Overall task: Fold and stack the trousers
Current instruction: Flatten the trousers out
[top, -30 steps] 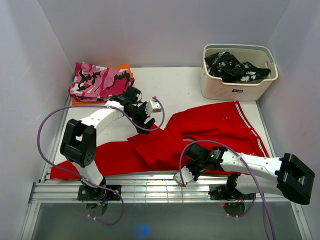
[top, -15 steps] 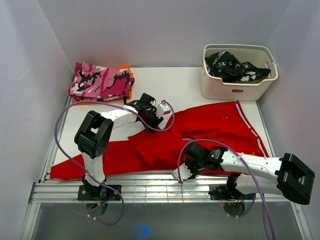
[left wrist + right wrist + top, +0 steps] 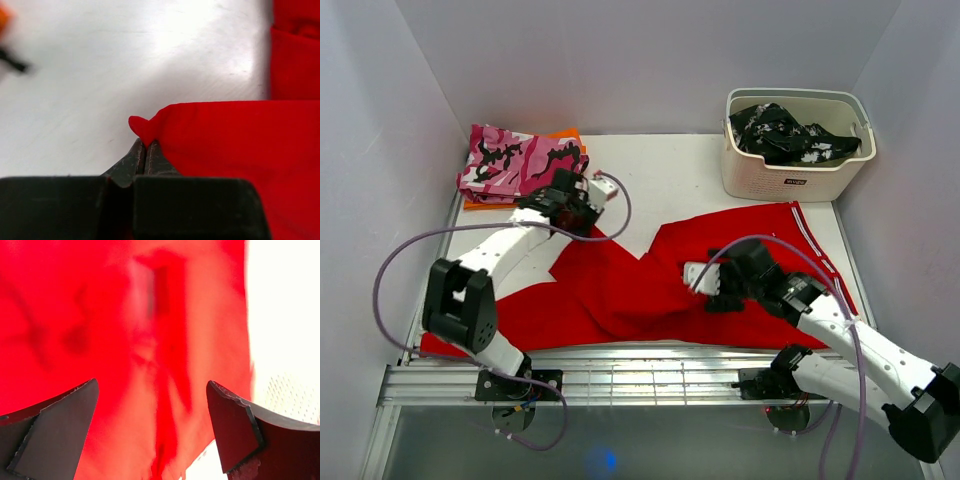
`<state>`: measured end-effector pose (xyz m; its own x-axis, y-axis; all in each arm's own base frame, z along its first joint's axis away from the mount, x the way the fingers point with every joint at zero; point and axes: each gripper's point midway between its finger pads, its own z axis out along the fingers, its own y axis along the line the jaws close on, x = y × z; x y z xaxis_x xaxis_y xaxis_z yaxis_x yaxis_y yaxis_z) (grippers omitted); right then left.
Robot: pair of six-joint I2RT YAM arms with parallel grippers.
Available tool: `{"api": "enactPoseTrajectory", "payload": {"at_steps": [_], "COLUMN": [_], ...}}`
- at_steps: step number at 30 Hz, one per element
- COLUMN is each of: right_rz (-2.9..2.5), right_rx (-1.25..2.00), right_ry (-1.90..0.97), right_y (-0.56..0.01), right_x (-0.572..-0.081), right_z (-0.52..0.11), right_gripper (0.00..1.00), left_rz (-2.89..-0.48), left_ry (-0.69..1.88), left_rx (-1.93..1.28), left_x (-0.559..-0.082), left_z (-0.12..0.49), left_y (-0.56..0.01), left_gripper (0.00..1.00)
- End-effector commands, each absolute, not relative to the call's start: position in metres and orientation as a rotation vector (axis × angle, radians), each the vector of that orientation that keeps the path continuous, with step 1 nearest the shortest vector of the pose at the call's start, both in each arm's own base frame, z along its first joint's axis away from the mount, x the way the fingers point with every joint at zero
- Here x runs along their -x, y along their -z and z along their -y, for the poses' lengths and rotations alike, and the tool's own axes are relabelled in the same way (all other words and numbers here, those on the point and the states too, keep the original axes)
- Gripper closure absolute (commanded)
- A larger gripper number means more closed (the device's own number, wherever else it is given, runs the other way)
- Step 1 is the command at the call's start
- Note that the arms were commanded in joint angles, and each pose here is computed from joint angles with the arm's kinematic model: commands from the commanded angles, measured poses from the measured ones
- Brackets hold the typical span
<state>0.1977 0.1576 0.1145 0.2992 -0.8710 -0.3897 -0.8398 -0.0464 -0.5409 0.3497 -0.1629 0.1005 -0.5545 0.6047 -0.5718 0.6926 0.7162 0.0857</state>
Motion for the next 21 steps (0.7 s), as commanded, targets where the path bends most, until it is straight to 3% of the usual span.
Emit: {"api": "enactPoseTrajectory", "payload": {"at_steps": [1,4,5,13,21], "right_rz": [-1.711,-1.889,-1.933,-2.292,-2.457], "right_rx": [1.537,1.320,1.276,1.173,1.076], "right_ry": [-0.028,-0.085,-0.099,-0.123,0.121], "right_y": [-0.169,-0.185,-0.185,-0.105,-0.040], "right_x": [-0.240,-0.279,-0.288,-0.330,-0.345], "right_z": [-0.136,-0.106,-0.098,-0.044,0.009], "right_gripper": [0.06,0.00,0.08,0.32,0.33], "left_rz": [-2.260,-2.253,-2.245,-2.257,-2.356], "left_ry": [0.119,0.030,-0.001,-0.336,-0.502], "left_rx": [-0.793,-0.666,-0.625,-0.212,0.029], "left_x": [-0.356,-0.365,-0.368,-0.393,-0.388], "left_z": [0.122,0.084,0.072,-0.095,-0.226], "left_y": [-0.175,-0.194,-0.201,-0.221,-0.187], "left_gripper": [1.00,1.00,1.00,1.00,1.00]}}
